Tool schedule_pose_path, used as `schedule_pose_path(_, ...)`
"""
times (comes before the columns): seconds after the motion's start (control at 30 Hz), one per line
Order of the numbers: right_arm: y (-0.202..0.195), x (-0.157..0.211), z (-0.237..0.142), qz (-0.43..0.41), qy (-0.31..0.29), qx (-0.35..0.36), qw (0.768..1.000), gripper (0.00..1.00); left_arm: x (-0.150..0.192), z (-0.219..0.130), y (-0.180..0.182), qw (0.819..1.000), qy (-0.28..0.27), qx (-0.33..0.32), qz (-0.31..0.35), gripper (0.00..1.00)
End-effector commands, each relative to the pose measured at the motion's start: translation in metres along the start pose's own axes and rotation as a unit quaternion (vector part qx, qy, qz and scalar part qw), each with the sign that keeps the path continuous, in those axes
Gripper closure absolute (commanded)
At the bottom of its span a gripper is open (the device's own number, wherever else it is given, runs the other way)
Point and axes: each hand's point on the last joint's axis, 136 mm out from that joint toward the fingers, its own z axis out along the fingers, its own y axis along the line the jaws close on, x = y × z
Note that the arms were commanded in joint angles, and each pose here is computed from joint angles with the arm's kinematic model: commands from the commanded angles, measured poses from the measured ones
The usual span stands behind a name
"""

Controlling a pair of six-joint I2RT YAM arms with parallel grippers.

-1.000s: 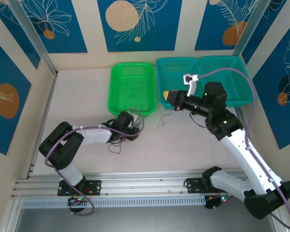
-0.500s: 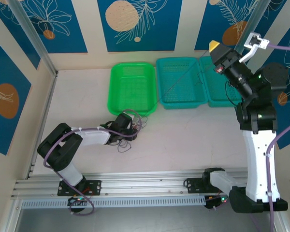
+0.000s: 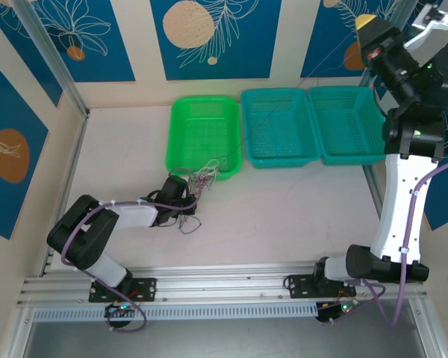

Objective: Untangle the cables

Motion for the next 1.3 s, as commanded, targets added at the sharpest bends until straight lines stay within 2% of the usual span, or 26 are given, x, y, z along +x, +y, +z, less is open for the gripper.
schedule_pose_path(0.0, 0.025, -0.019, -0.008, 0.010, -0.017, -0.034, 0.999, 1.00, 0.090, -0.013, 0.089, 0.976, 0.143, -0.159, -0.046, 1.00)
schedule_pose_path(0.23, 0.003, -0.037, -0.014, 0.045, -0.017, -0.003, 0.999, 1.00, 0.093, -0.018, 0.106, 0.969, 0.134, -0.172, -0.118, 1.00)
schedule_pose_path(0.4, 0.007, -0.053, -0.029, 0.048, -0.032, -0.002, 0.998, 1.00, 0.090, -0.020, 0.112, 0.967, 0.114, -0.162, -0.159, 1.00)
schedule_pose_path(0.47, 0.023, -0.040, -0.028, 0.033, -0.003, -0.036, 0.999, 1.00, 0.081, -0.020, 0.106, 0.974, 0.096, -0.143, -0.146, 1.00)
schedule_pose_path(0.57, 0.051, 0.002, -0.025, -0.014, 0.071, -0.108, 0.991, 1.00, 0.046, -0.025, 0.083, 0.991, 0.018, -0.073, -0.109, 1.00)
schedule_pose_path(0.63, 0.053, 0.033, -0.030, -0.027, 0.109, -0.114, 0.987, 1.00, 0.020, -0.037, 0.066, 0.996, -0.036, -0.032, -0.078, 0.99)
schedule_pose_path(0.7, 0.051, 0.062, -0.039, -0.045, 0.136, -0.108, 0.984, 1.00, 0.003, -0.050, 0.055, 0.997, -0.066, -0.013, -0.044, 0.95)
schedule_pose_path(0.73, 0.045, 0.073, -0.045, -0.046, 0.140, -0.097, 0.984, 1.00, -0.004, -0.057, 0.049, 0.997, -0.076, -0.004, -0.021, 0.91)
schedule_pose_path(0.8, 0.030, 0.088, -0.055, -0.034, 0.144, -0.072, 0.986, 1.00, -0.011, -0.069, 0.041, 0.996, -0.092, 0.004, 0.013, 0.76)
schedule_pose_path(0.87, 0.012, 0.103, -0.062, -0.003, 0.158, -0.041, 0.987, 1.00, -0.015, -0.082, 0.038, 0.994, -0.107, 0.007, 0.035, 0.51)
schedule_pose_path(0.97, 0.001, 0.123, -0.068, 0.026, 0.189, -0.023, 0.981, 1.00, -0.023, -0.103, 0.034, 0.989, -0.133, 0.006, 0.062, 0.34)
schedule_pose_path(1.03, -0.003, 0.129, -0.071, 0.027, 0.196, -0.013, 0.980, 1.00, -0.029, -0.119, 0.028, 0.985, -0.155, 0.017, 0.080, 0.27)
schedule_pose_path(1.13, -0.005, 0.132, -0.070, 0.031, 0.200, -0.012, 0.979, 1.00, -0.034, -0.139, 0.004, 0.973, -0.179, 0.073, 0.122, 0.18)
schedule_pose_path(1.27, -0.004, 0.136, -0.064, 0.042, 0.213, -0.020, 0.976, 1.00, -0.030, -0.148, -0.033, 0.958, -0.150, 0.154, 0.191, 0.16)
